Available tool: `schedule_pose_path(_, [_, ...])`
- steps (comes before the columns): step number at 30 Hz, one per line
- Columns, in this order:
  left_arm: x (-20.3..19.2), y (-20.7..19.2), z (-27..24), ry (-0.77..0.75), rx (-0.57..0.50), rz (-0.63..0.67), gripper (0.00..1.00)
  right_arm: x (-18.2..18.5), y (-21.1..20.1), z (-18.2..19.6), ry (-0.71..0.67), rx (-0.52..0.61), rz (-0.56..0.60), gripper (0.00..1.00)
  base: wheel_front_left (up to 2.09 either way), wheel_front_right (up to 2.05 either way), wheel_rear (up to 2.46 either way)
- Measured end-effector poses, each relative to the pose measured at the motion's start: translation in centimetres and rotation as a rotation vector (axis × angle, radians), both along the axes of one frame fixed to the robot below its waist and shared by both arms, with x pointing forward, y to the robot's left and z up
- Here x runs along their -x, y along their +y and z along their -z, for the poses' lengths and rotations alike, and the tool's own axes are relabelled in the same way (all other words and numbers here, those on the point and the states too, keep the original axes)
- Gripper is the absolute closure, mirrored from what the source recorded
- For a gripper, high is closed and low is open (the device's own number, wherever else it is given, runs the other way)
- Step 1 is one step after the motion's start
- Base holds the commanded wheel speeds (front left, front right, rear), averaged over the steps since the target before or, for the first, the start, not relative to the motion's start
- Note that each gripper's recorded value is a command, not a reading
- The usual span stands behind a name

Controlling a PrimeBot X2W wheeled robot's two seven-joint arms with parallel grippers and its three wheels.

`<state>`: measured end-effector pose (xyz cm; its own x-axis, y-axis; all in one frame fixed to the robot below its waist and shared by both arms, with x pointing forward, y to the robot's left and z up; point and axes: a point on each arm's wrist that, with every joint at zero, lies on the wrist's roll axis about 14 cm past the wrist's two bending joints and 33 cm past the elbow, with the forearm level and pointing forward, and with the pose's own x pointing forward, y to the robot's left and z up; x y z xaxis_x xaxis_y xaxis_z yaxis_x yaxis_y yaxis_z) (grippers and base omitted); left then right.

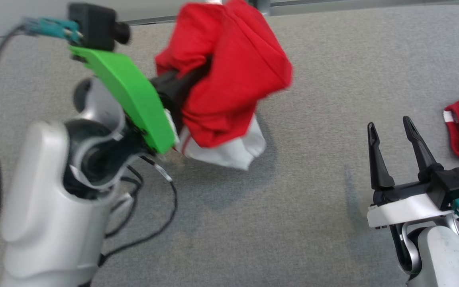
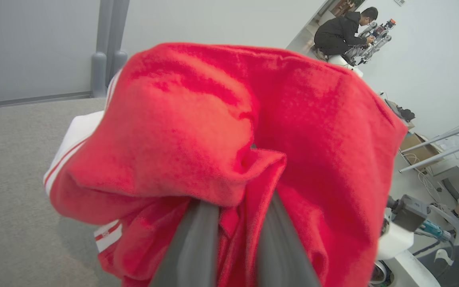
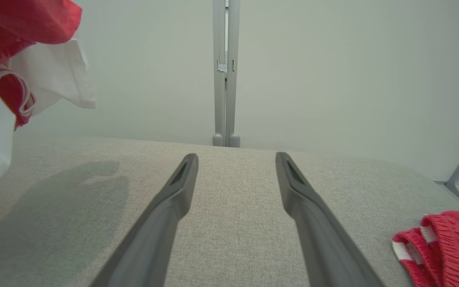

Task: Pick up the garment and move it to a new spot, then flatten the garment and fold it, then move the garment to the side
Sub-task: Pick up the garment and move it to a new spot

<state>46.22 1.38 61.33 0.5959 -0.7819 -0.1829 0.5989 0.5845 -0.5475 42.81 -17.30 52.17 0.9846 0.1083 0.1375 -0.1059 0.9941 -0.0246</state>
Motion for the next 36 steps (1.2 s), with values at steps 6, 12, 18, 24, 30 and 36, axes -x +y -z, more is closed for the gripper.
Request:
schedule_pose_path(6, [5.0, -6.8, 3.7, 0.115, 0.029, 0.174, 1.00, 1.7, -2.4, -0.4, -0.002, -0.002, 0.076, 0.00, 0.00, 0.00, 0.00])
schedule_pose_path(12, [5.8, -8.8, 10.7, 0.292, -0.049, 0.156, 0.95, 3.4, -4.5, -0.4, 0.007, 0.002, 0.142, 0.00, 0.00, 0.00, 0.00])
schedule_pose_path(18, [1.3, -7.0, 15.4, 0.188, -0.237, -0.012, 0.00, 4.9, -6.1, -0.5, 0.014, 0.009, 0.194, 0.00, 0.00, 0.00, 0.00])
schedule_pose_path(24, [-1.9, -6.4, 12.5, -0.075, -0.266, -0.141, 0.00, 5.9, -6.8, -0.6, 0.015, 0.004, 0.218, 0.00, 0.00, 0.00, 0.00])
schedule_pose_path(30, [0.2, -5.0, 11.4, -0.190, -0.279, -0.189, 0.00, 6.9, -7.1, -0.4, 0.019, -0.001, 0.231, 0.00, 0.00, 0.00, 0.00])
schedule_pose_path(36, [3.8, -1.8, 11.1, -0.188, -0.277, -0.297, 0.00, 7.3, -7.2, -0.4, 0.017, -0.002, 0.234, 0.00, 0.00, 0.00, 0.00])
